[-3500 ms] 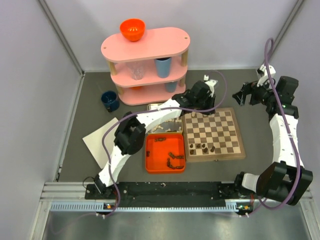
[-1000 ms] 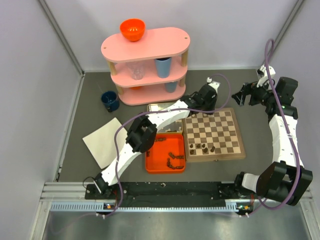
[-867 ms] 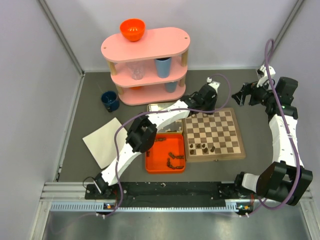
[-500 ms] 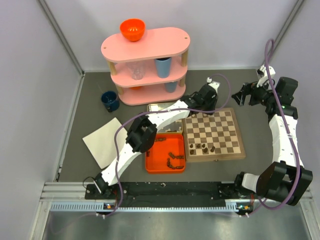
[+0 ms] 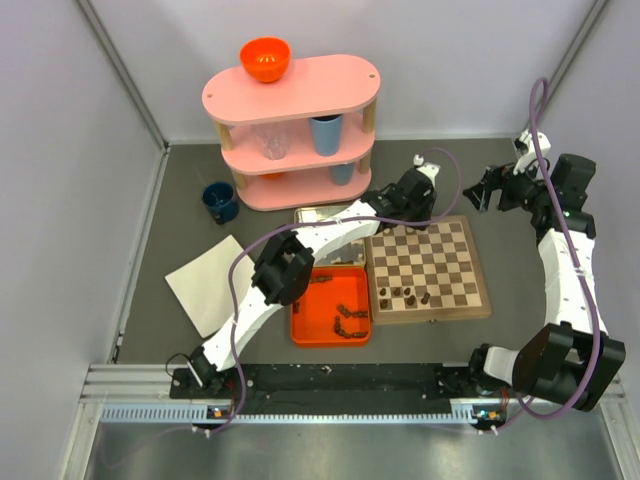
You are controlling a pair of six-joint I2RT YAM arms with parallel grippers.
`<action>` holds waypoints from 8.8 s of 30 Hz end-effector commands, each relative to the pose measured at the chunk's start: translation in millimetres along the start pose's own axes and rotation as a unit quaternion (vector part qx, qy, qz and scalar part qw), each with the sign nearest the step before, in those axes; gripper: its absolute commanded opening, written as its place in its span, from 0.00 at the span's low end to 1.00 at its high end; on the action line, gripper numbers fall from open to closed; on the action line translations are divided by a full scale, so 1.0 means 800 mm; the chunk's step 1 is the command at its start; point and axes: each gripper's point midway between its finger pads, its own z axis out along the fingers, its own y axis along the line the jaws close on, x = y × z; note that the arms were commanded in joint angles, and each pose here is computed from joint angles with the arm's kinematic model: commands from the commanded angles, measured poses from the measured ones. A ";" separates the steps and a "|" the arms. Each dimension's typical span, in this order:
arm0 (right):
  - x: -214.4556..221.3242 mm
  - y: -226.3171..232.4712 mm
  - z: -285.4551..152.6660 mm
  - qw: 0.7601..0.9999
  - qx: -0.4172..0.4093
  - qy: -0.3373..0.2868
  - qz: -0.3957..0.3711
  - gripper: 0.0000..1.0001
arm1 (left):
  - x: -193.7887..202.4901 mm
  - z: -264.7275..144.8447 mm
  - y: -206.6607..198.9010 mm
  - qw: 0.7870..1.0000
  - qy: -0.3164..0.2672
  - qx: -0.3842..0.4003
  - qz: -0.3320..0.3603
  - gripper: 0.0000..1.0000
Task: Set up the chess pieces on the board
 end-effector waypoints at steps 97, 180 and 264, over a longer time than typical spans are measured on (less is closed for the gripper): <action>0.036 0.127 -0.020 0.962 -0.269 -0.028 -0.037 0.99 | 0.024 -0.336 0.183 0.992 -0.086 -0.086 -0.023 0.87; 0.053 0.122 -0.013 0.964 -0.258 -0.009 -0.062 0.99 | 0.112 -0.209 0.275 0.971 0.135 -0.195 -0.038 0.20; 0.072 0.326 0.076 0.933 -0.346 0.056 0.084 0.17 | -0.032 -0.320 0.024 0.852 -0.265 0.224 -0.392 0.16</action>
